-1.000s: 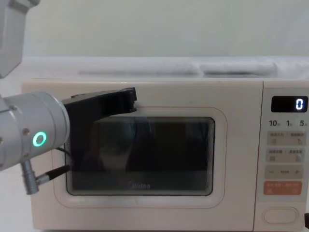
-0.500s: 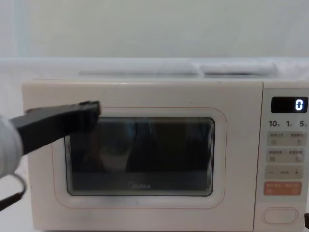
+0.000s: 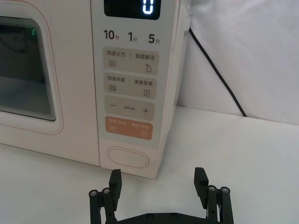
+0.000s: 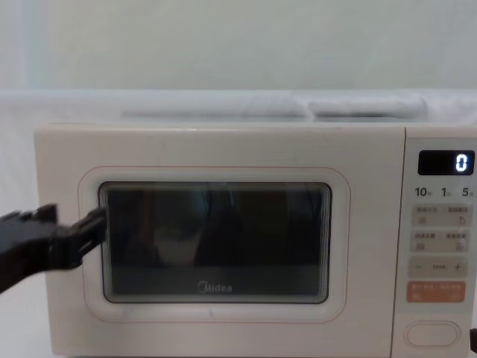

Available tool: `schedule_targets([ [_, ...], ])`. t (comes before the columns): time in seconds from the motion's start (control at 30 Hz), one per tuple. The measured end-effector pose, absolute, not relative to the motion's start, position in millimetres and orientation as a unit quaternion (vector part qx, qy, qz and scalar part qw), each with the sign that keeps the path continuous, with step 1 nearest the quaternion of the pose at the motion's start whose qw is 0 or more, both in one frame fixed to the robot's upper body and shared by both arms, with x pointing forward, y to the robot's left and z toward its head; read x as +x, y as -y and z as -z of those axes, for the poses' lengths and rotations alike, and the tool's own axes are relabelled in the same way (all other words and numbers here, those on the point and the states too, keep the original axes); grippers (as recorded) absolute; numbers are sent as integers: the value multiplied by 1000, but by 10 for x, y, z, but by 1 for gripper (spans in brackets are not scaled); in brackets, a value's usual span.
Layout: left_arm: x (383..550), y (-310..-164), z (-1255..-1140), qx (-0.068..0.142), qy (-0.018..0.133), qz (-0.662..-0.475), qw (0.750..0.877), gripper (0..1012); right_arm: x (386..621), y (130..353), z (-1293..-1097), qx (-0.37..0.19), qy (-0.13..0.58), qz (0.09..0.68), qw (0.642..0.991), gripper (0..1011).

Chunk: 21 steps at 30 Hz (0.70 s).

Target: Press the button to open the microwave door with one hand; close the microwave door with the other hand.

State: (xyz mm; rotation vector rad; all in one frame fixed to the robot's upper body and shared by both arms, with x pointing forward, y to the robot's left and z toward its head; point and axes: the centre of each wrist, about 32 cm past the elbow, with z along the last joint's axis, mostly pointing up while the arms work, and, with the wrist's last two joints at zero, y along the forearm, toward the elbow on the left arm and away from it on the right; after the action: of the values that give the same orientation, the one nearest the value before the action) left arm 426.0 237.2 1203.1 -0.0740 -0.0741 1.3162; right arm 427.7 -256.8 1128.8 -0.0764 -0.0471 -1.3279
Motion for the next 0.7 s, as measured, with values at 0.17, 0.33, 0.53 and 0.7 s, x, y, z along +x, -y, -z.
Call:
schedule_targets([
  [0.17,4205,-2425,-11912,-28,27,-629,777,712,4277,2568,-11288,-35,22,616,787,1002],
  [0.33,4165,-2455,-11812,-28,11,-639,768,845,4277,2568,-11288,-35,22,616,787,1002],
  [0.53,4144,-2471,-11719,-27,-3,-645,763,1001,4277,2568,-11287,-35,22,616,787,1002],
  [0.7,4136,-2477,-11619,-23,-17,-649,760,1001,4277,2568,-11288,-35,22,616,787,1002],
])
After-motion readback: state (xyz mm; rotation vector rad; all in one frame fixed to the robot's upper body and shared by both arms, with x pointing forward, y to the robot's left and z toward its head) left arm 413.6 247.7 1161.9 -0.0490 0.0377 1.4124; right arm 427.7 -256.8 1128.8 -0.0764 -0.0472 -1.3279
